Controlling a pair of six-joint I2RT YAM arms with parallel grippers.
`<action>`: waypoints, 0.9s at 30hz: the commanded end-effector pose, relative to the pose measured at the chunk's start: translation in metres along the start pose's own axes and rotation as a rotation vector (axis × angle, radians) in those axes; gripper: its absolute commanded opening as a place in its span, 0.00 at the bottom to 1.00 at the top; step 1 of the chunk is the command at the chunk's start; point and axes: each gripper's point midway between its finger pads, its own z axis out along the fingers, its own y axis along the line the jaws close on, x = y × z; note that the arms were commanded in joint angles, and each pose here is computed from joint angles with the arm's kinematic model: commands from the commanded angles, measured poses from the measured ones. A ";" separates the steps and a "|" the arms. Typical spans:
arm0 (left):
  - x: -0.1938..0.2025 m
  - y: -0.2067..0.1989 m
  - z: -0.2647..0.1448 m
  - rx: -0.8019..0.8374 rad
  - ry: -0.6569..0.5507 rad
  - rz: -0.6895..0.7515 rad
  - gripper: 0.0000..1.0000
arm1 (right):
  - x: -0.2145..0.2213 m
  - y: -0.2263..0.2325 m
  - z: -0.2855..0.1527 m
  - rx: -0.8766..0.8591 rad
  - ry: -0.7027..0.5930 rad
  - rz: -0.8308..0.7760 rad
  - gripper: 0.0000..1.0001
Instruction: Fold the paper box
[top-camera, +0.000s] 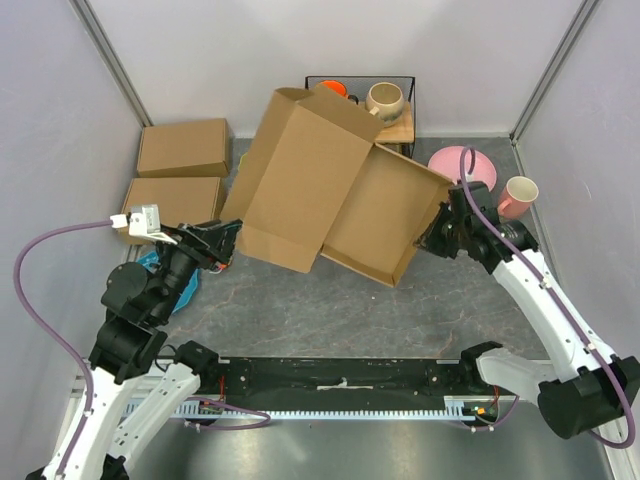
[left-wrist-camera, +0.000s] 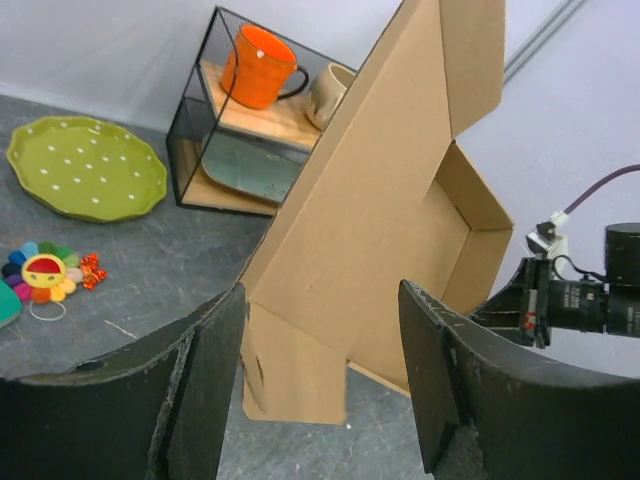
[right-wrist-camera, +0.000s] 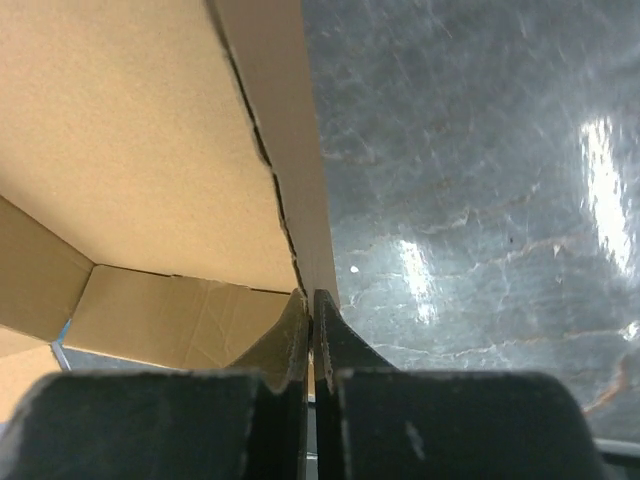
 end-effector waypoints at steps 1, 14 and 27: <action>0.008 -0.009 0.004 0.060 0.015 -0.033 0.70 | 0.025 -0.015 0.016 0.027 0.034 0.223 0.00; 0.072 -0.016 0.007 0.196 0.205 -0.086 0.69 | 0.097 -0.056 0.061 0.076 0.063 0.614 0.00; 0.088 -0.002 0.010 0.143 0.225 -0.116 0.68 | 0.141 0.037 0.098 -0.073 0.100 0.693 0.00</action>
